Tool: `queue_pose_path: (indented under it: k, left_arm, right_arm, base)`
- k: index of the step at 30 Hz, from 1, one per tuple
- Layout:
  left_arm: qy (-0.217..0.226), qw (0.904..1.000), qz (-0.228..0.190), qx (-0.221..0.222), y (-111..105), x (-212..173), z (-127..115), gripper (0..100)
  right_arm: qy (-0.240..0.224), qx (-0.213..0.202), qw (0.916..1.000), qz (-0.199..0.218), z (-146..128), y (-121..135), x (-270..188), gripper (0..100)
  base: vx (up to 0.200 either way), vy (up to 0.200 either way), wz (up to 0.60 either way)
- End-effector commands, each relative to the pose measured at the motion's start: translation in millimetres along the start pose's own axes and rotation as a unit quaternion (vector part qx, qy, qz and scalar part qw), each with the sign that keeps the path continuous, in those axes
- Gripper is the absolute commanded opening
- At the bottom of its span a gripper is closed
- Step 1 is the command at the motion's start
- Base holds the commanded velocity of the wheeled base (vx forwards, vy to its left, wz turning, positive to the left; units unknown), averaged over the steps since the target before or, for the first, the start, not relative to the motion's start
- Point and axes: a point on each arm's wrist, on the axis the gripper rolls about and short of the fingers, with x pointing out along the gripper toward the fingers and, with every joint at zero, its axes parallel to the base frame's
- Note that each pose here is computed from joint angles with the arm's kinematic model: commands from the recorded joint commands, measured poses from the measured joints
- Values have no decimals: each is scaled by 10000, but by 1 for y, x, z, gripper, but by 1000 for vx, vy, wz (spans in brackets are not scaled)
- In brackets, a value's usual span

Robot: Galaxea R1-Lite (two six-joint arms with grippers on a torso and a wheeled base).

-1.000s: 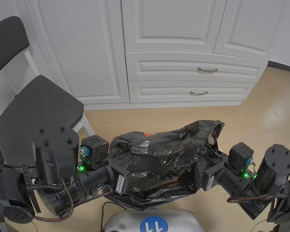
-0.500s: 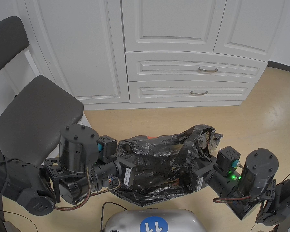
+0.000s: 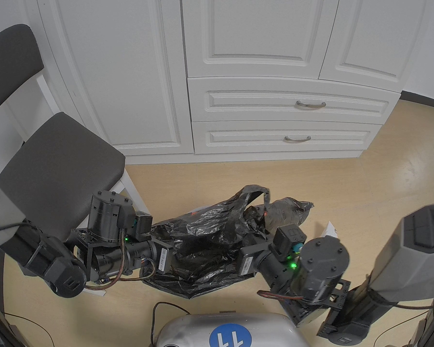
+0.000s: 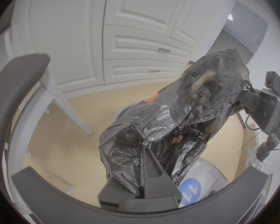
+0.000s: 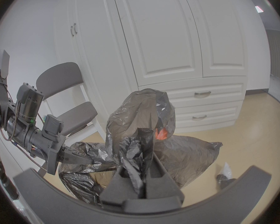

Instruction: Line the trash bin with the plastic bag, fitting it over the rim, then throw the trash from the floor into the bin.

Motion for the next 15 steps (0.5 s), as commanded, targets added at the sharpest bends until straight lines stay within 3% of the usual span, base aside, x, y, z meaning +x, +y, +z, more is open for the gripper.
queue_pose_path:
  k: [1, 6, 13, 14, 15]
  left_arm:
    - [342, 9991, 196, -158, 32, 24, -23, 0]
    - [-187, 9996, 155, -129, 35, 23, -23, 0]
    - [-331, 9993, 130, -117, 34, 18, -20, 0]
    - [-331, 9993, 123, -113, 34, 16, -20, 100]
    - [-353, 9992, 123, -103, 33, 14, -19, 100]
  right_arm:
    - [89, 210, 9997, 65, -26, 9, 19, 0]
    - [-115, 505, 9984, 244, -6, 11, 14, 0]
    - [-135, 528, 9981, 280, -2, 9, 12, 0]
    - [-158, 560, 9979, 300, 1, 9, 11, 100]
    - [-202, 623, 9973, 341, 6, 8, 10, 100]
  base:
    - [0, 0, 0]
    - [0, 0, 0]
    - [0, 0, 0]
    - [0, 0, 0]
    - [0, 0, 0]
